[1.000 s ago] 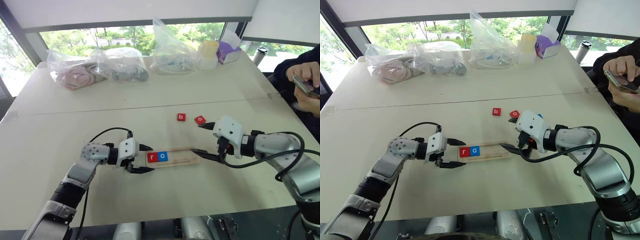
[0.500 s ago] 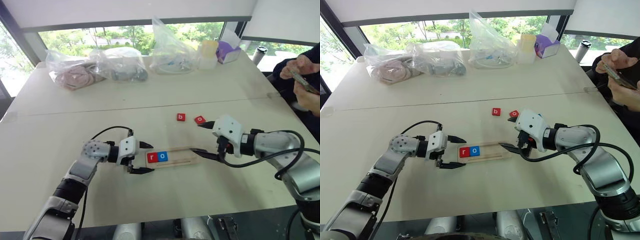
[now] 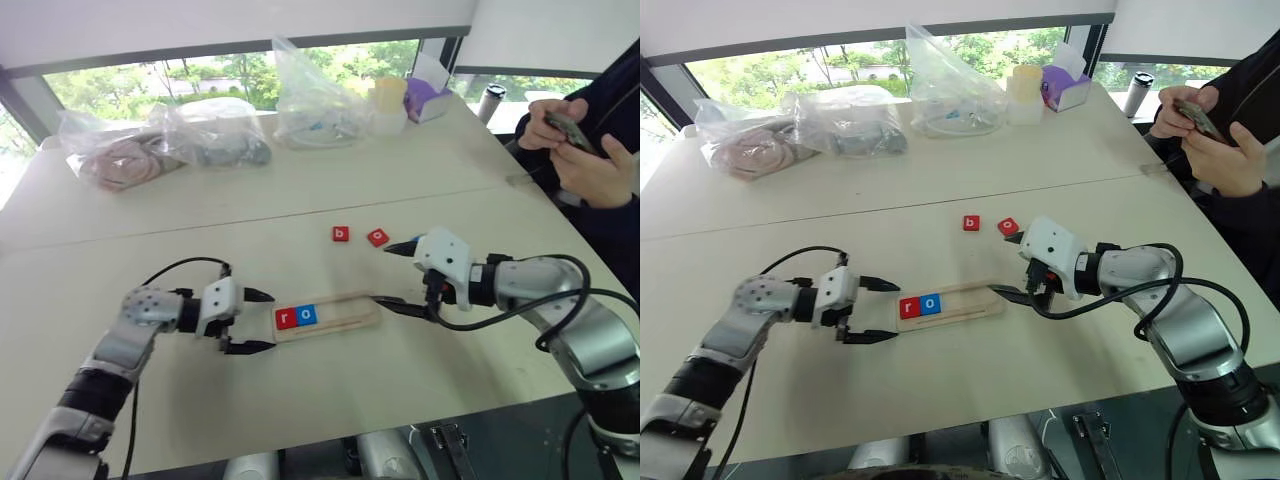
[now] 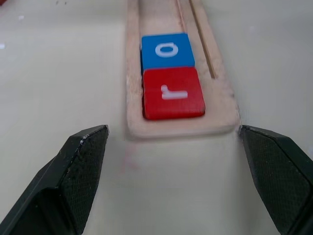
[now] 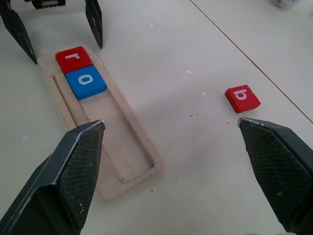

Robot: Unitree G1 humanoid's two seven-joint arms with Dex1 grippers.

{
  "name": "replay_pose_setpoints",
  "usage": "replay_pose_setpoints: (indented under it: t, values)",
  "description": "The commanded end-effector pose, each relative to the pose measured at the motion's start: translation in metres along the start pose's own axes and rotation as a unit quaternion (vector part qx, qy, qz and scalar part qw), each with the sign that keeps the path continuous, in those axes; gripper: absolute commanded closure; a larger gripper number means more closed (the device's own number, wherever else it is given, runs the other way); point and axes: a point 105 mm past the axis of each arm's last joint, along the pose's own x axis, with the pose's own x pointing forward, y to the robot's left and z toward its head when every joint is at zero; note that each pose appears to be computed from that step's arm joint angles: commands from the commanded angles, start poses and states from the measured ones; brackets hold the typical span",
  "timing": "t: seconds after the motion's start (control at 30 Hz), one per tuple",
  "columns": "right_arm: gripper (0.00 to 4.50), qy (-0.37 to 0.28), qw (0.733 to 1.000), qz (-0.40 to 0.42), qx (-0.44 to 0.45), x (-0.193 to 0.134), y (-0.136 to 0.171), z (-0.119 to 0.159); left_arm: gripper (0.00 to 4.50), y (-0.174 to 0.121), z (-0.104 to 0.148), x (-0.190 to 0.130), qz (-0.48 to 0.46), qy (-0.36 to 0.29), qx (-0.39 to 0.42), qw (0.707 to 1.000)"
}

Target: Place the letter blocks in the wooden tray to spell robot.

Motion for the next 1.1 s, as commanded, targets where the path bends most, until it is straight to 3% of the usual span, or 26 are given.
replay_pose_setpoints:
  t: [0.03, 0.1, 0.23, 0.47, 0.67, 1.1]
  values:
    - [0.0, -0.016, 1.0, -0.004, -0.019, 0.006, -0.007, 0.009, 0.04, -0.019, -0.05, -0.037, 0.012, 0.105, -0.082, 0.991]
    - [0.0, -0.013, 0.999, -0.032, -0.013, 0.019, -0.018, 0.007, 0.04, -0.02, -0.047, -0.049, 0.033, 0.1, -0.091, 0.99]
    - [0.0, 0.004, 0.993, -0.112, 0.033, 0.044, -0.042, 0.001, 0.04, -0.008, -0.02, -0.055, 0.08, 0.052, -0.075, 0.993]
    - [0.0, 0.009, 0.972, -0.187, 0.143, 0.073, -0.059, 0.011, 0.04, 0.016, 0.057, -0.061, 0.153, -0.089, -0.072, 0.982]
    - [0.0, 0.025, 0.953, -0.22, 0.205, 0.09, -0.062, 0.013, 0.04, 0.012, 0.101, -0.053, 0.141, -0.154, -0.069, 0.975]
    - [0.0, 0.068, 0.916, -0.282, 0.277, 0.114, -0.068, -0.018, 0.04, 0.004, 0.118, -0.046, 0.14, -0.172, -0.071, 0.973]
